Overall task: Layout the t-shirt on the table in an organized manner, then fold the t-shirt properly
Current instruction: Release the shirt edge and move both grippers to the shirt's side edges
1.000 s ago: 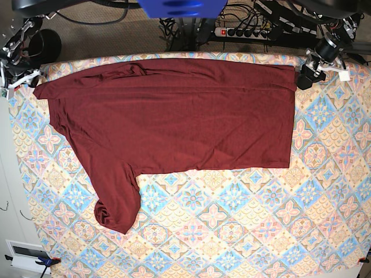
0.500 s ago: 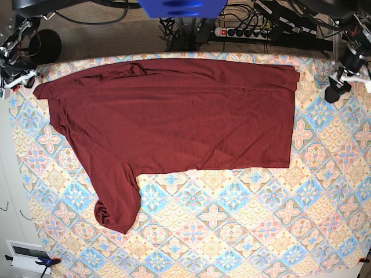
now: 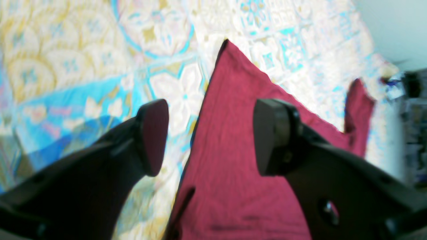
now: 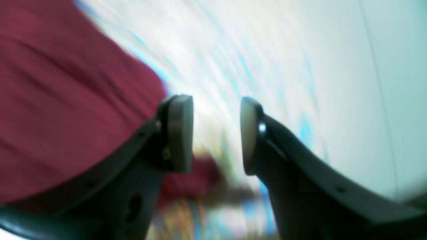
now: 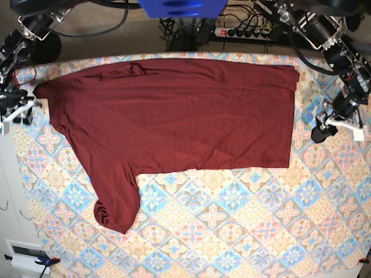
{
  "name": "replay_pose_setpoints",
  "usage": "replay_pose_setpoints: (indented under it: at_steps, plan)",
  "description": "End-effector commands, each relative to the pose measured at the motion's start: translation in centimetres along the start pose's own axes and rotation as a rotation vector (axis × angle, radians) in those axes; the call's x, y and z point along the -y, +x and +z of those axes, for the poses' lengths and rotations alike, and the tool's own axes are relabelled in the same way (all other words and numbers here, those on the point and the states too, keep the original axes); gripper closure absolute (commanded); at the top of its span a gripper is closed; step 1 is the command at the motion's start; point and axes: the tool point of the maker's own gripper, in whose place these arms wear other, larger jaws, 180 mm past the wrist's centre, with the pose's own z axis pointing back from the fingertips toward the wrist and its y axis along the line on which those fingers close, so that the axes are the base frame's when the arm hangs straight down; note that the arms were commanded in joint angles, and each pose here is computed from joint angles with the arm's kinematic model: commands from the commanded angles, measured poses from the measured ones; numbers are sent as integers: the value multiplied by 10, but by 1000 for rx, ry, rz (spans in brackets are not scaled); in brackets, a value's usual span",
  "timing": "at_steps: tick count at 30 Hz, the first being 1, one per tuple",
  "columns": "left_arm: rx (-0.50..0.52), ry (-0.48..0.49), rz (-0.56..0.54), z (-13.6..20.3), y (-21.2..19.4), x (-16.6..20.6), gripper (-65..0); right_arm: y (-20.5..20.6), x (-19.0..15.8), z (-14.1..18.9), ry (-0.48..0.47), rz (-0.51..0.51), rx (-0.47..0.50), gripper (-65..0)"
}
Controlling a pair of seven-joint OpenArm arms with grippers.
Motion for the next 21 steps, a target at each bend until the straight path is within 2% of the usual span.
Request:
replay_pose_setpoints:
  at_steps: [1,6,9,12,18,21]
  plan:
    - [56,-28,-44,-4,23,16,-390,11,7,3,-24,33,10,-221]
    - [20,-13,-131,-39,29,37,-395,35,-21,-11,43,88,40,-221]
    - [-10,-11,-96,-65,26,35,-395,46,-40,-20,86,133,44,-221]
    - [-5,-3,-54,-76,24,27,-395,47,-52,-24,112,157,37,-221]
    - [-31,21,-44,-100,22,25,-395,37,-39,-26,39,214,-20,-221]
    - [-40,35,-66,-110,17,25,-395,36,-40,-27,38,227,-28,-221]
